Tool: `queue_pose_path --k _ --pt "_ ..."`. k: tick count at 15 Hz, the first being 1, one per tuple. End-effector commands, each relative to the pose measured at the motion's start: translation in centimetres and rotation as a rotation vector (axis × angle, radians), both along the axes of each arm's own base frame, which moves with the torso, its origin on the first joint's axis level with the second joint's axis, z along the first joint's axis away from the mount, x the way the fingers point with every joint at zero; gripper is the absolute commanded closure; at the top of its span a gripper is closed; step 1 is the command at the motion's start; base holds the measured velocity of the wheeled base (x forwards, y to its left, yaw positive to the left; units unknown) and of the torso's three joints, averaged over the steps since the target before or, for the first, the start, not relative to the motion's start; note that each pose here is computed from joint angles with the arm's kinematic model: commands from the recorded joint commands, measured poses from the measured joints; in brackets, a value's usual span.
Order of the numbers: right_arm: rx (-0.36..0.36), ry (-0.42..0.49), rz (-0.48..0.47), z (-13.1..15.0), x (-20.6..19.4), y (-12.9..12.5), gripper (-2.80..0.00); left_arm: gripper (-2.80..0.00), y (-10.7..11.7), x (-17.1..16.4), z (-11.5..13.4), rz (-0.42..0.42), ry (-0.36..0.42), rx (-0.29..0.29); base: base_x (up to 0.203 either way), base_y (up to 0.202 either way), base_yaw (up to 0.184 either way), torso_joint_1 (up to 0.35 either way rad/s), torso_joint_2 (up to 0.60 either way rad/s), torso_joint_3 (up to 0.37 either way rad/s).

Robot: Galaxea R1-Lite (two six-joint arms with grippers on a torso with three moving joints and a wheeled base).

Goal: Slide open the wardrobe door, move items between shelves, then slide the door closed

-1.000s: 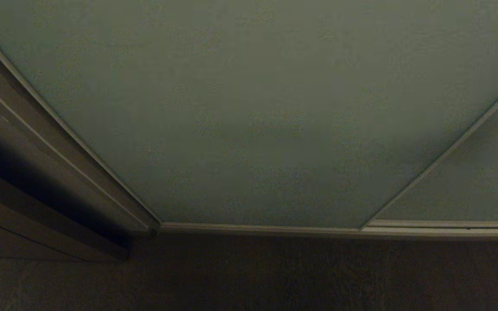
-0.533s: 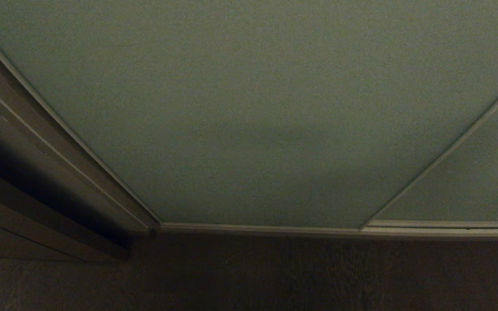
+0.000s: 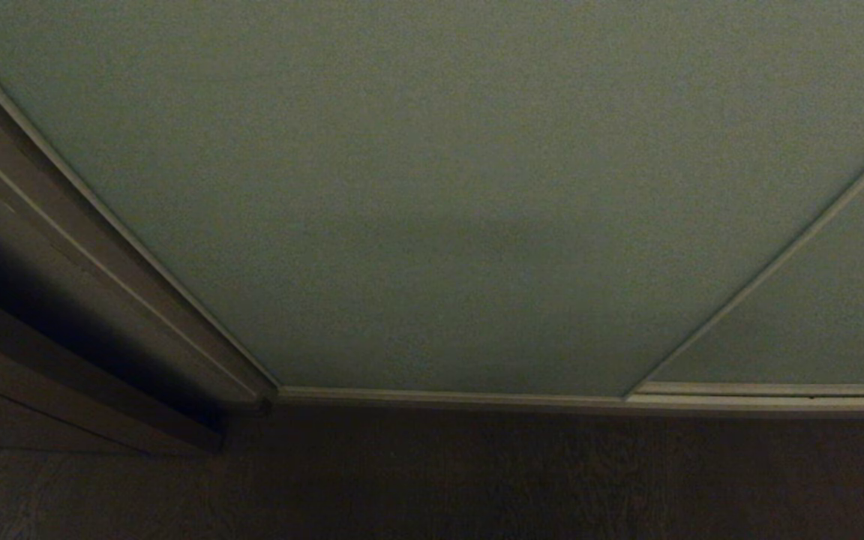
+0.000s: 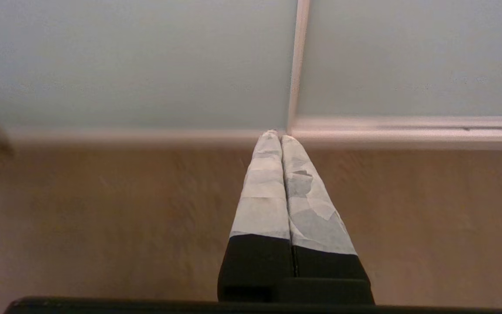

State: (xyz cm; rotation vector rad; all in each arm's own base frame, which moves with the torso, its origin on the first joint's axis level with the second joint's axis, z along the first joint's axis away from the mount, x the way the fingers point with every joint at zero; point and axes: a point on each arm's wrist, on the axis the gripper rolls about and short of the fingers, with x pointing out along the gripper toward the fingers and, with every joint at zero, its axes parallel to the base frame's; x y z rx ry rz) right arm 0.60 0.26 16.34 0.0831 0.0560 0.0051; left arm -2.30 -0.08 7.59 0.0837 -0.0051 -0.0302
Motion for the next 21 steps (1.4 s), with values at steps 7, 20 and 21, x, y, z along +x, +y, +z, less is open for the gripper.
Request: queue_pose_path --k 7,20,21 --pt "-0.083 0.000 0.026 -5.8 -1.2 -0.1 0.00 0.00 0.0 0.0 0.0 0.000 0.001 0.001 0.000 0.000 0.000 0.000 0.00 0.000" --pt "-0.112 -0.060 0.015 -8.8 -2.9 -0.2 0.00 0.00 0.0 0.0 0.0 0.000 0.001 -0.001 0.000 0.000 0.000 0.000 0.00 0.000" --pt "-0.110 -0.060 0.015 -8.8 -2.9 -0.2 0.00 0.00 0.0 0.0 0.0 0.000 0.002 -0.001 0.000 0.000 0.000 0.000 0.00 0.000"
